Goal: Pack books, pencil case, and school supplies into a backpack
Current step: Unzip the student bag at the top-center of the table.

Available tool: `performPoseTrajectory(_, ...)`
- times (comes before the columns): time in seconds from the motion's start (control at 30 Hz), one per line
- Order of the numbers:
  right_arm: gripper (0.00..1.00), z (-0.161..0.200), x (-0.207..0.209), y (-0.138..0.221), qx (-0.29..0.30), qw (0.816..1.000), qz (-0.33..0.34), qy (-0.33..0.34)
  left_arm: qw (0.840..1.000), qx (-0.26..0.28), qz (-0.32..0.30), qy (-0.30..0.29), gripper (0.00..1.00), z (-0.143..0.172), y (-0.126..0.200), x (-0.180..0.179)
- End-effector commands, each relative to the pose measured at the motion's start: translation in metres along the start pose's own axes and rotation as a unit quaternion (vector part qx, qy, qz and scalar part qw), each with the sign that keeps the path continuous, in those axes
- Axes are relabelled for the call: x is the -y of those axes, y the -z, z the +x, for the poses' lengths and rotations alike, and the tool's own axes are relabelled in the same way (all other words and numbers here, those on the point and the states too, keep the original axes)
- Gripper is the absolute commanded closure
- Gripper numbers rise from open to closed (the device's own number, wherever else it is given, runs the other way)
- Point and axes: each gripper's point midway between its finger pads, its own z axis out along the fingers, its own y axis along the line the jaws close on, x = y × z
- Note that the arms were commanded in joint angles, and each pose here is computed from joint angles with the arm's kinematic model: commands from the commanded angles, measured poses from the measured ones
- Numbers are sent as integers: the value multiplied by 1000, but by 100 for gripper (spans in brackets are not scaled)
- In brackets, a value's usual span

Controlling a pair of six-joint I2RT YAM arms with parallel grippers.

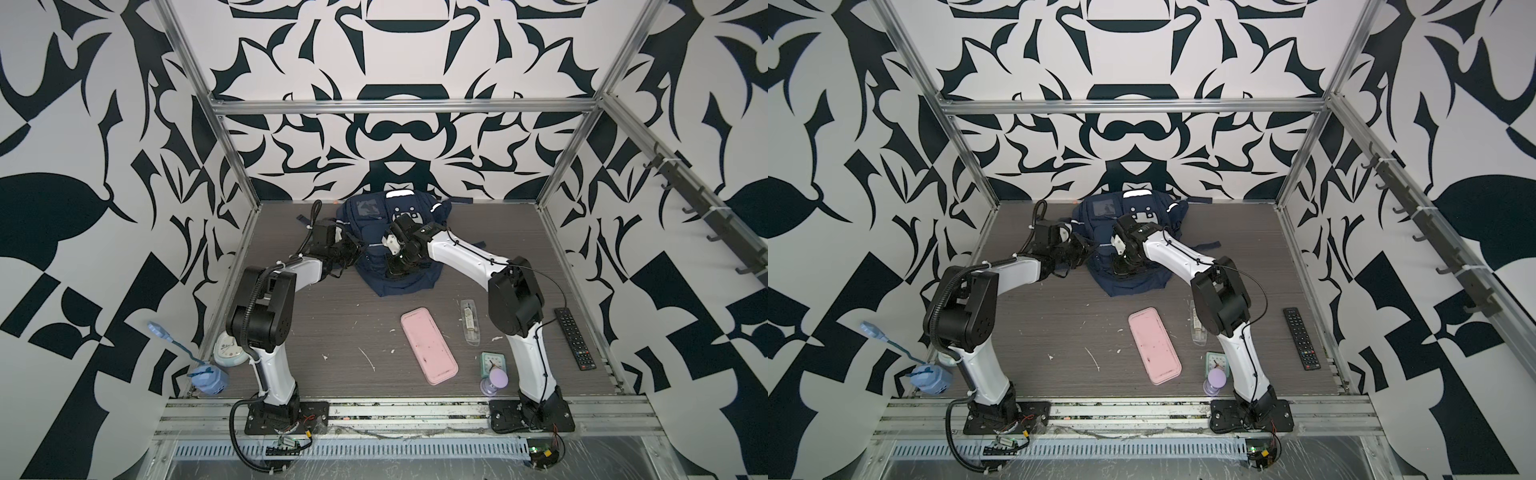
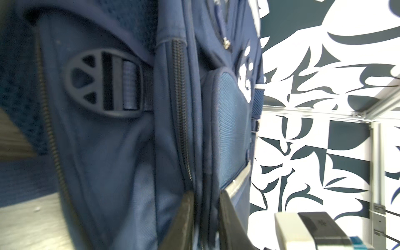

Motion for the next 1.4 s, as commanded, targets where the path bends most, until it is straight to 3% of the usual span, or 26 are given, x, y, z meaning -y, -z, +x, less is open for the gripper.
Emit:
performPoseTrajectory(0.0,100,-27,-55,22,55,996,-66,38,997,-17,72,-29,80,14,16,50)
performPoseTrajectory(0.2,100,-26,-71,32,61,994,-81,46,996,-10,80,-35,76,11,24,58)
performPoseTrajectory(0.33,100,-28,-80,28,64,993,-85,48,996,-13,80,-32,67,12,24,57)
performPoseTrajectory(0.63,100,-70,-85,24,116,990,-81,18,998,-15,55,-35,58,19,31,45)
performPoseTrajectory(0.83,100,-91,-64,19,135,988,-68,-20,999,2,24,-24,54,8,46,25)
performPoseTrajectory(1.1,100,-70,-49,34,136,988,-63,-23,998,50,-26,-37,49,-21,72,-3)
performPoseTrajectory(1.37,100,-34,-28,57,127,991,-43,-16,993,58,-87,-56,48,-43,51,-28)
